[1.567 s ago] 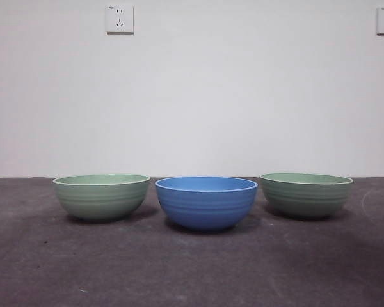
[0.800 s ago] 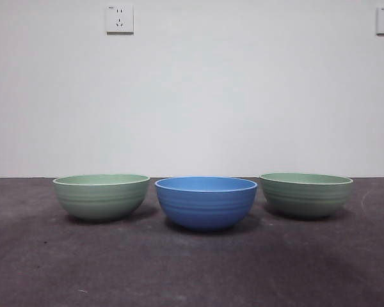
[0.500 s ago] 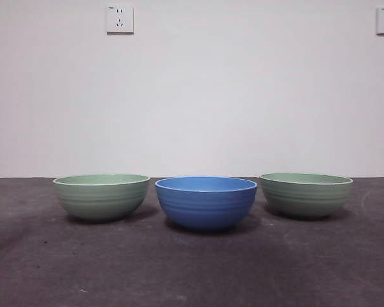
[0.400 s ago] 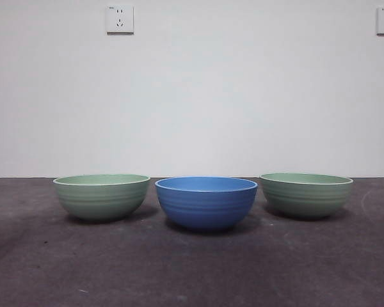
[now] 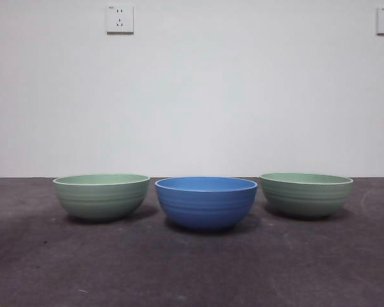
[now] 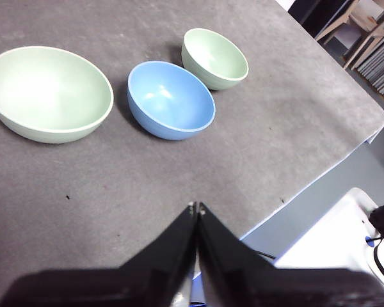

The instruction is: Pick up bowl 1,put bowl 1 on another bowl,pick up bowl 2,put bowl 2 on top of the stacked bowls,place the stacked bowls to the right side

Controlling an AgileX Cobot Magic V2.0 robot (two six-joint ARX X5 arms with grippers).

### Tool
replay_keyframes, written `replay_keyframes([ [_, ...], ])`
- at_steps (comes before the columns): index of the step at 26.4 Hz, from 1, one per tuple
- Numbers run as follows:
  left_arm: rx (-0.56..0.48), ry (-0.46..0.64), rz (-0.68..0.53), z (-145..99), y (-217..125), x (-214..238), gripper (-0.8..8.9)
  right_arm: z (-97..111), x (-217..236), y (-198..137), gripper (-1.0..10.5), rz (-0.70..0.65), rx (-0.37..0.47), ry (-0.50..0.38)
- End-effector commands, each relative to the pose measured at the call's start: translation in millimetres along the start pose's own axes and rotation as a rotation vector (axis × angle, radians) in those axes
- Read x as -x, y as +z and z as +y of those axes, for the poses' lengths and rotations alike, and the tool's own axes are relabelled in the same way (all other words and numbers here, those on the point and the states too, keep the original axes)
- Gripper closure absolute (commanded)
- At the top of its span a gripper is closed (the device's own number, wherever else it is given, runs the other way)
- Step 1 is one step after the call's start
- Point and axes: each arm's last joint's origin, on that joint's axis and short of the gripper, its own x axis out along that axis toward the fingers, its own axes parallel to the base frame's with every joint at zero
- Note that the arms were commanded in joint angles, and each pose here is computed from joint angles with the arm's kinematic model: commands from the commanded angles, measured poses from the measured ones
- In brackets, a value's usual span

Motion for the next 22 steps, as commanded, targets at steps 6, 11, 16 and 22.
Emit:
replay_keyframes([
  [6, -0.016, -0.026, 0.026, 0.6, 2.0, -4.5, 2.97, 0.2, 0.2, 1.7, 4.5, -0.009, -0.013, 0.000],
  [11, 0.002, -0.030, 0.039, 3.6, 4.9, -8.7, 3.00, -0.6, -1.0, 2.5, 3.4, -0.003, -0.025, 0.001],
  [16, 0.018, -0.023, 0.037, 5.4, 11.6, -10.7, 3.00, -2.9, -4.2, 5.3, 3.5, 0.005, -0.049, -0.002],
  [22, 0.003, 0.018, 0.022, 3.4, 20.1, -6.9, 3.01, -13.1, -16.2, 20.7, 3.5, -0.018, -0.091, -0.044],
])
